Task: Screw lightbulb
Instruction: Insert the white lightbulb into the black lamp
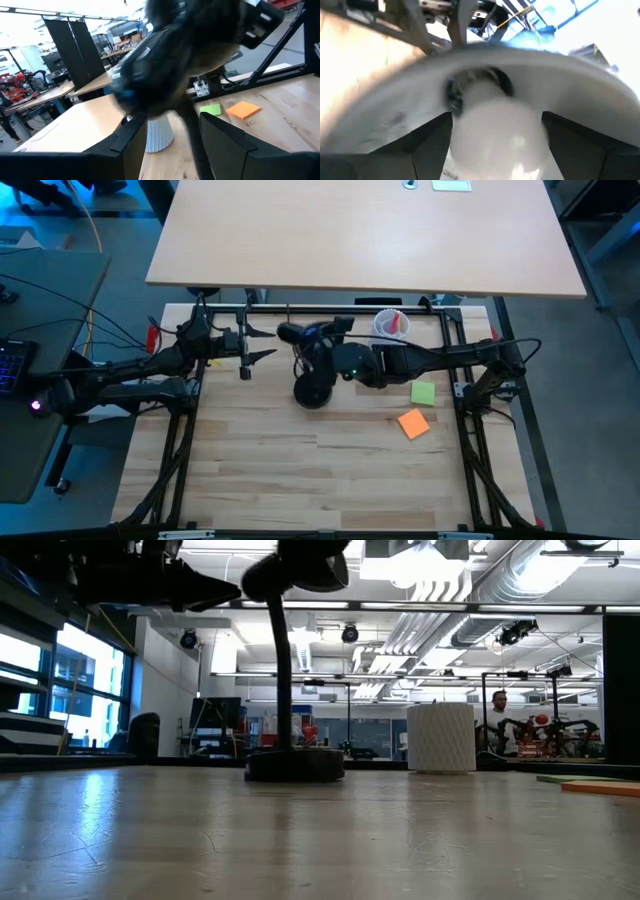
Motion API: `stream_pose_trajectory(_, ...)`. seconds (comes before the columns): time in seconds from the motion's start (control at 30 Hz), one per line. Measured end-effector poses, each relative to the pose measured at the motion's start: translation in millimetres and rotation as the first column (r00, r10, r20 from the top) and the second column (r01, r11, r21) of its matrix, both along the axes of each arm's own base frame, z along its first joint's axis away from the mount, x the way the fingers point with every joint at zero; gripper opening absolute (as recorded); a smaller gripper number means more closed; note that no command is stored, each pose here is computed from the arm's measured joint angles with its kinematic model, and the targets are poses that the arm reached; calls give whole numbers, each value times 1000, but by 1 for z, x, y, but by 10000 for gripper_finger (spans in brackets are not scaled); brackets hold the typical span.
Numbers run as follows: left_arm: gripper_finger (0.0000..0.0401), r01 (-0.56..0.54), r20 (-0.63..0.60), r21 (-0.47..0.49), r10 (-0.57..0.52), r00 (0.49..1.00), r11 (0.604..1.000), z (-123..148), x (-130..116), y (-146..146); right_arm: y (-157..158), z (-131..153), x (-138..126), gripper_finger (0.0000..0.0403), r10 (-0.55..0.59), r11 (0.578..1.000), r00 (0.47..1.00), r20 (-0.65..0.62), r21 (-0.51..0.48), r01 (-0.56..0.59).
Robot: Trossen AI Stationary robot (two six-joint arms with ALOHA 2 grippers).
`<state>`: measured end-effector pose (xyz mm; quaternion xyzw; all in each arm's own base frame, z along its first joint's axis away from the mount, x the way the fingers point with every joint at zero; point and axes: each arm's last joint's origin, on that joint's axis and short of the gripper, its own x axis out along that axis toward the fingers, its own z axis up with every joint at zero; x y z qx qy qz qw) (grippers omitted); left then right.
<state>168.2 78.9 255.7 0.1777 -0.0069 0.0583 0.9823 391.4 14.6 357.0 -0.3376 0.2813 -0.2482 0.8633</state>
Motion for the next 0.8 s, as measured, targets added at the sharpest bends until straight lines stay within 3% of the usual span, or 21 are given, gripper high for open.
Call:
stream_pose_trajectory(0.2,176,-4,5,-14,4,1000,1000,0,0,0,10,0,-1,304,40,992,995,-92,-116,-50)
stream_pose_trajectory(0.4,176,-9,5,-15,9,1000,1000,0,0,0,9,0,-1,304,25,993,996,-84,-112,-35)
stream_pose_trajectory(0.6,176,-10,4,-16,10,1000,1000,0,0,0,9,-2,-2,304,-9,1000,1000,-25,-19,9)
stream_pose_trajectory(0.8,176,-11,4,-19,11,1000,1000,0,0,0,8,-15,-11,304,-94,988,994,-61,118,101)
